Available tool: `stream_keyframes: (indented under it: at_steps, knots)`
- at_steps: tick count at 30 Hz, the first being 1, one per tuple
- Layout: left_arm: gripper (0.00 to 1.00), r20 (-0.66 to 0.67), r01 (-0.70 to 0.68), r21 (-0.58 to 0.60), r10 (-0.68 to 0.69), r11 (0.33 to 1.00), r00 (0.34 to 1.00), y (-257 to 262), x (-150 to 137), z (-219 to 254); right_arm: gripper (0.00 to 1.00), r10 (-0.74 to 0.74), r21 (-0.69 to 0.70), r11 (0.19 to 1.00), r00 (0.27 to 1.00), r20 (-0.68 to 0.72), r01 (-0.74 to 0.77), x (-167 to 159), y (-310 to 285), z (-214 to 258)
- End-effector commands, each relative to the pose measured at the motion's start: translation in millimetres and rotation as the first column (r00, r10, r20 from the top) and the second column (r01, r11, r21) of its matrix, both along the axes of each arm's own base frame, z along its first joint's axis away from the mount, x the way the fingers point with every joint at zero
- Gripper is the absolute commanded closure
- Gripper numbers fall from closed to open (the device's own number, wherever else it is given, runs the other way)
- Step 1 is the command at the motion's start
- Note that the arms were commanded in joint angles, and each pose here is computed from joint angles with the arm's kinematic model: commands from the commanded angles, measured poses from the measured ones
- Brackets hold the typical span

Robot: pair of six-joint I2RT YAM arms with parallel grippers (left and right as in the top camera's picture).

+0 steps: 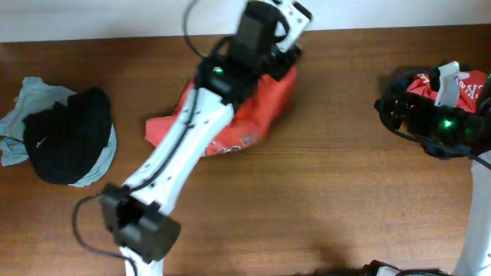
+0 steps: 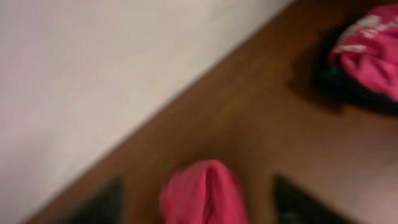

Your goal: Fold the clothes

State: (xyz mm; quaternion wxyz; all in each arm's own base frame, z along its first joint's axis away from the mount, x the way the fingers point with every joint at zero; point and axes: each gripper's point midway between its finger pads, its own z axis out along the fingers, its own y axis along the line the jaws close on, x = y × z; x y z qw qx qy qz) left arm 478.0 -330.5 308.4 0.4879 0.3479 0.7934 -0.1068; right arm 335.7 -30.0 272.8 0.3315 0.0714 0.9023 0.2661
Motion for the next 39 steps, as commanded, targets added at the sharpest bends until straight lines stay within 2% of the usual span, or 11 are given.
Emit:
stream_keyframes:
  at_steps: [1,7,10,12,18,23,29,31,35,37,39]
  knots:
    - [0.01,-0.056,0.014,-0.129,-0.021,0.992,0.998,-15,-9,12,0.02,0.005,-0.021,1.000,0.999,0.043,-0.004,0,-2,12]
    - [0.01,-0.144,-0.133,-0.146,0.112,0.980,0.983,46,1,23,0.02,0.012,-0.014,1.000,0.999,0.040,-0.012,0,1,11]
    - [0.01,-0.309,-0.308,-0.094,0.266,0.947,0.913,112,5,-2,0.02,0.061,-0.015,0.998,0.998,0.030,-0.061,7,16,6]
    - [0.01,-0.422,-0.418,-0.018,0.372,0.908,0.827,162,2,-29,0.02,0.107,-0.041,0.993,0.994,0.022,-0.106,20,29,-4]
    - [0.01,-0.537,-0.557,0.093,0.513,0.825,0.670,242,4,-69,0.02,0.207,-0.084,0.975,0.978,-0.010,-0.207,65,70,-44]
    - [0.01,-0.660,-0.576,0.237,0.565,0.782,0.495,275,-15,-121,0.02,0.264,-0.080,0.959,0.960,-0.090,-0.271,79,98,-83]
    - [0.03,-0.746,-0.518,0.378,0.584,0.767,0.321,284,-31,-187,0.02,0.266,-0.088,0.957,0.958,-0.106,-0.275,83,100,-93]
    - [0.09,-0.759,-0.504,0.405,0.588,0.763,0.279,287,-31,-208,0.02,0.265,-0.088,0.958,0.958,-0.106,-0.275,83,99,-93]
    - [0.39,-0.777,-0.478,0.449,0.594,0.755,0.207,293,-32,-247,0.02,0.263,-0.090,0.958,0.958,-0.110,-0.273,82,99,-94]
    - [0.50,-0.778,-0.476,0.452,0.594,0.755,0.203,293,-29,-256,0.02,0.263,-0.090,0.958,0.958,-0.110,-0.273,82,99,-94]
    - [0.68,-0.777,-0.479,0.448,0.594,0.755,0.210,292,-26,-260,0.02,0.263,-0.090,0.958,0.959,-0.110,-0.273,82,99,-94]
